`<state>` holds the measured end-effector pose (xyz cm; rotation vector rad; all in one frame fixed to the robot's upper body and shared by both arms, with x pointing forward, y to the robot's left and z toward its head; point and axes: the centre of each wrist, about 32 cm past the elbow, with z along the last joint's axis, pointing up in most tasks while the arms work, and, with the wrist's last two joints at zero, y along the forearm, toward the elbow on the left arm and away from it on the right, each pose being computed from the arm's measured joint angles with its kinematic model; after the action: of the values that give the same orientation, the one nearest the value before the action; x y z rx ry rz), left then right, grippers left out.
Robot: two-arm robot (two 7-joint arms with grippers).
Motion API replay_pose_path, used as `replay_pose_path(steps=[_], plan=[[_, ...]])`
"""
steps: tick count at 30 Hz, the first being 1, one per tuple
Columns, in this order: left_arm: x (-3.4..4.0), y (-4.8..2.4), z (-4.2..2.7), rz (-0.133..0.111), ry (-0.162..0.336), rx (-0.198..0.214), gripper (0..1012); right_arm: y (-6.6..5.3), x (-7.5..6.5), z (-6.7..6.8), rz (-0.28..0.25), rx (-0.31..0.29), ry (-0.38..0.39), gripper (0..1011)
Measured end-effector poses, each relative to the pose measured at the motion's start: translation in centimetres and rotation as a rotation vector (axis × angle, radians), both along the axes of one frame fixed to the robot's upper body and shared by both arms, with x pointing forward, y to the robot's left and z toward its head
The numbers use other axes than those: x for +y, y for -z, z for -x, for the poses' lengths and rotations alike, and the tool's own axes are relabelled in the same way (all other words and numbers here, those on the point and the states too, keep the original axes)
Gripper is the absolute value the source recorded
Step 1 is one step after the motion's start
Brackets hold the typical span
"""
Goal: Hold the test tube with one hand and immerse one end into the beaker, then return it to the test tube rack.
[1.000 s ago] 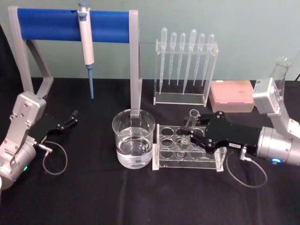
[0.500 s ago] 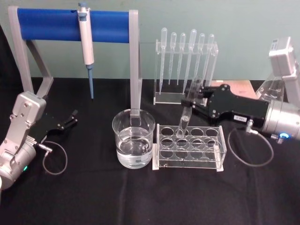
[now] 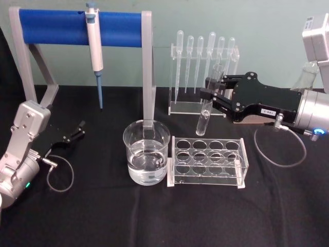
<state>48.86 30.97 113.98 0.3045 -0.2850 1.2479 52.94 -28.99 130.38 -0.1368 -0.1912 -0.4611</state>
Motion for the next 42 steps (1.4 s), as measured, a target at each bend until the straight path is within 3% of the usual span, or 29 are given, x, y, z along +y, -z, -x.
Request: replay_pose_path(steps=[42], plan=[[0.00, 0.00, 0.00, 0.000, 0.000, 0.000, 1000, -0.14, 0.02, -0.07, 0.000, 0.000, 0.003, 236]])
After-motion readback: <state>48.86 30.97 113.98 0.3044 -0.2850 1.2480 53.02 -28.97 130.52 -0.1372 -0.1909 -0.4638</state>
